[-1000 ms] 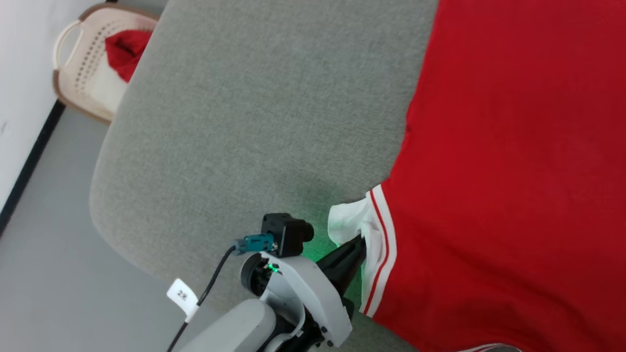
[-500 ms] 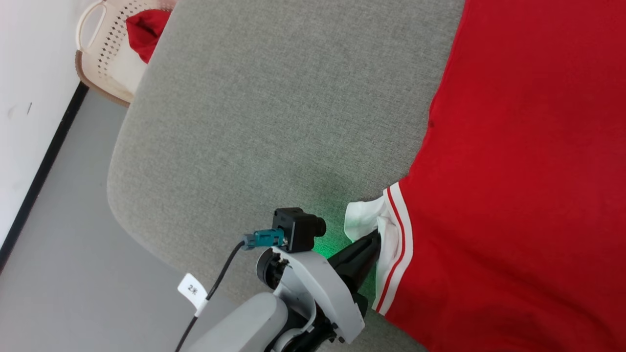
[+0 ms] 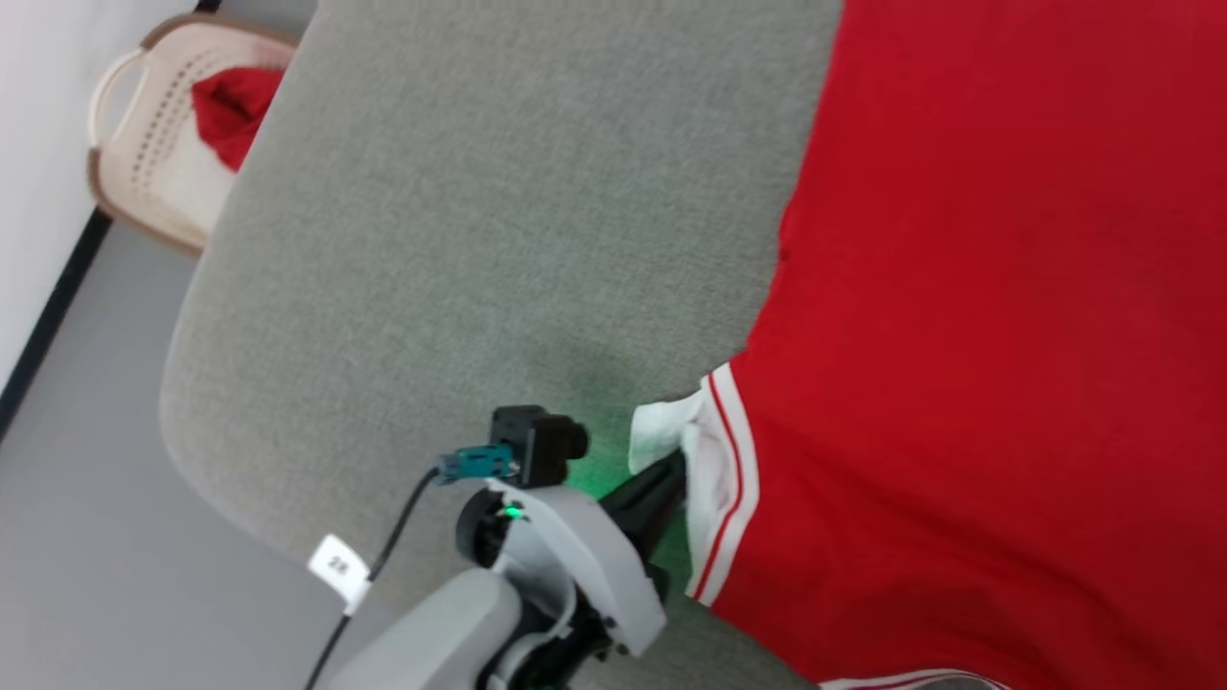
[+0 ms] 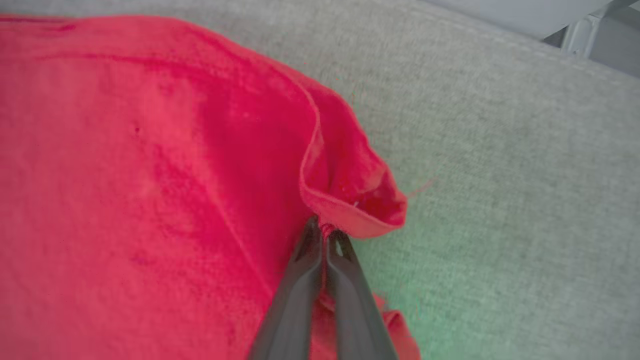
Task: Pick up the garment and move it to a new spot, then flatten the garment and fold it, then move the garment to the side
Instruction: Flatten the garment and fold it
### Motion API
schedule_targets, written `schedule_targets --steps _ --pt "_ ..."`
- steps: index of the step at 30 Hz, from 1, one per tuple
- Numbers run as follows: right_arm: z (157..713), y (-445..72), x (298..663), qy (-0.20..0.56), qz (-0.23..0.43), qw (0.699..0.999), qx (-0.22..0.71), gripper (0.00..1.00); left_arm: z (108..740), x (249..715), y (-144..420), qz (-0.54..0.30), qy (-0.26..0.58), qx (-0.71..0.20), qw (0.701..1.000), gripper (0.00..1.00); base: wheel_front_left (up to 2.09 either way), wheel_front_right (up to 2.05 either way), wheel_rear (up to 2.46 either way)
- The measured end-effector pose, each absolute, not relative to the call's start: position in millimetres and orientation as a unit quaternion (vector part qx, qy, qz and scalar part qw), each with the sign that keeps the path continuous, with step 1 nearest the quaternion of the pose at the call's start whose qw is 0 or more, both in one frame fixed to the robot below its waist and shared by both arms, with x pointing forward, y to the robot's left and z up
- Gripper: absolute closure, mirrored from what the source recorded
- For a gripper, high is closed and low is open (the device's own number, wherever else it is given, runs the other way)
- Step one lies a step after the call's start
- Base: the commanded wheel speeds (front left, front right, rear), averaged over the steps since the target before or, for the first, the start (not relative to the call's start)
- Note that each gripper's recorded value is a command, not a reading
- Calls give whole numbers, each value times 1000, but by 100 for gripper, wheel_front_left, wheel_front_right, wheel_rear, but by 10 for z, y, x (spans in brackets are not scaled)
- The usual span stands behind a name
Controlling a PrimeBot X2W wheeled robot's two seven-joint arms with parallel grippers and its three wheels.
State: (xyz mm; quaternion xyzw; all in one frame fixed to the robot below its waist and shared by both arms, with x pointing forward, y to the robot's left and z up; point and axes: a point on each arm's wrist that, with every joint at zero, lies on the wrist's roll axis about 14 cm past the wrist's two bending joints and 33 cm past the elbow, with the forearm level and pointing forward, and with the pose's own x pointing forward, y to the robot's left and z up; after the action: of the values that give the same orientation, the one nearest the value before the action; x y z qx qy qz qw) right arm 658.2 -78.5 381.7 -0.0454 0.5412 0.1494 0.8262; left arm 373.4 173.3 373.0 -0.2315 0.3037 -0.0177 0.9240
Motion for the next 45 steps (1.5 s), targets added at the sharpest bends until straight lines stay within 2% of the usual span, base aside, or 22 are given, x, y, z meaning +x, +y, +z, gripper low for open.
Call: schedule_targets --steps 4,11,20,33,39,40,41,42,43,45 --pt "3952 -820 6381 534 168 827 -56 100 3776 3715 1807 -11 300 -225 927 100 0 0 0" --pt "4255 -1255 6036 508 170 843 -57 100 3869 3646 1848 -13 297 -215 930 100 0 0 0" --pt "4360 -1676 5275 502 175 846 -36 100 3992 3596 1766 -33 293 -208 933 100 0 0 0" --pt "4313 -2078 4259 496 126 858 46 100 4218 3624 1542 -77 277 -204 936 100 0 0 0" --pt "4310 -2114 4122 470 109 874 61 100 4254 3622 1470 -90 276 -201 935 100 0 0 0" --pt "4323 -2108 4126 463 111 878 56 90 4258 3624 1465 -92 277 -200 935 100 0 0 0" --pt "4346 -2118 4148 452 109 884 52 45 4261 3626 1462 -93 277 -200 935 100 0 0 0" --pt "4367 -2124 4168 443 107 889 51 13 4266 3629 1459 -93 277 -200 935 100 0 0 0" --pt "4380 -2118 4177 437 109 892 49 0 4270 3630 1458 -94 276 -199 936 100 0 0 0" --pt "4419 -2106 4200 422 110 899 49 0 4277 3626 1459 -94 276 -198 936 100 0 0 0"
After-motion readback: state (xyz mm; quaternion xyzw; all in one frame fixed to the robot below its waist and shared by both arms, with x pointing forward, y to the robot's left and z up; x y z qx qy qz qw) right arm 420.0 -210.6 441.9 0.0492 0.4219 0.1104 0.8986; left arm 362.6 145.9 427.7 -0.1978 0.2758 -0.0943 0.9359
